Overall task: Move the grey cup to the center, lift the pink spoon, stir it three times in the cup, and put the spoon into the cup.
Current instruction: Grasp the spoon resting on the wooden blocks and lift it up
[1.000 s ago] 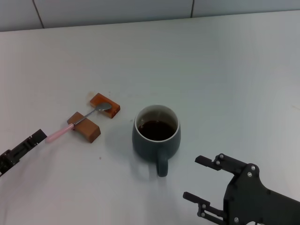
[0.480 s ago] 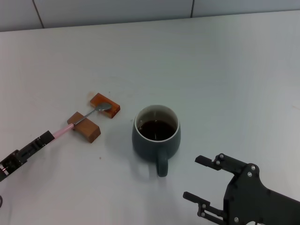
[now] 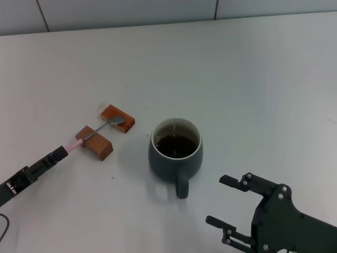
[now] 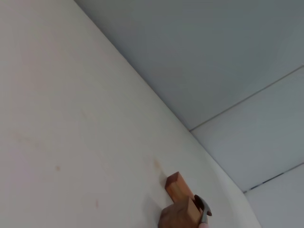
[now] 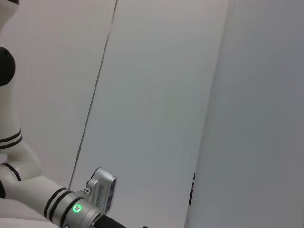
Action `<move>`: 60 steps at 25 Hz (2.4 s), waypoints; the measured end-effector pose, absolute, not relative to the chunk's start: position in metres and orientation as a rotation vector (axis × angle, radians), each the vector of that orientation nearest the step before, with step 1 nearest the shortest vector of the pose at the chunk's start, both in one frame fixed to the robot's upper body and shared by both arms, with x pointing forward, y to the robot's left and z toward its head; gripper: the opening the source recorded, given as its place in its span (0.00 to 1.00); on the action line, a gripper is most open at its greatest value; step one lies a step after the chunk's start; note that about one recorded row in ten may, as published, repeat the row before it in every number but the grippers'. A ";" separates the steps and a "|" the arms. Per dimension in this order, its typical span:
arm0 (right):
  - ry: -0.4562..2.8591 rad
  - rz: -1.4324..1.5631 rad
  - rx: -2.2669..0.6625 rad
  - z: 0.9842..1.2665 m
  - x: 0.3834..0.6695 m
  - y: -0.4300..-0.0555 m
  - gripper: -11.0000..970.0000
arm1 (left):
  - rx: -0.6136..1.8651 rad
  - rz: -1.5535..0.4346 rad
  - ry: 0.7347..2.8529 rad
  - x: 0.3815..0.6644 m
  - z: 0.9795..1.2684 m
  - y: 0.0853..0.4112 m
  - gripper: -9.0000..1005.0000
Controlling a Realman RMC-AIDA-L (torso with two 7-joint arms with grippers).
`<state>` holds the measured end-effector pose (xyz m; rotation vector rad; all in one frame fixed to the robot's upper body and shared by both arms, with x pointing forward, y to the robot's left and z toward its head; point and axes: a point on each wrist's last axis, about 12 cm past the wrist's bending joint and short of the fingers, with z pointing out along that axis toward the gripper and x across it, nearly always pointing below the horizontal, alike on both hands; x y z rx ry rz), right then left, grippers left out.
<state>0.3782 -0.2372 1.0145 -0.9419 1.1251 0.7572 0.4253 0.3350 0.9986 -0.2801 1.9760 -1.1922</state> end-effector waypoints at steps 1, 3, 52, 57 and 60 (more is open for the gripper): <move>1.125 0.757 -0.942 1.014 0.378 -0.237 0.66 | -0.280 -1.192 1.976 0.425 0.999 0.335 0.83; 1.126 0.757 -0.942 1.014 0.378 -0.237 0.66 | -0.278 -1.193 1.978 0.427 0.999 0.334 0.83; 1.145 0.748 -0.930 1.012 0.375 -0.239 0.66 | -0.350 -1.299 2.025 0.453 1.001 0.318 0.75; 1.144 0.747 -0.931 1.012 0.375 -0.239 0.66 | -0.364 -1.294 2.034 0.455 1.000 0.319 0.74; 1.144 0.747 -0.931 1.012 0.375 -0.239 0.66 | -0.373 -1.291 2.037 0.455 1.000 0.319 0.73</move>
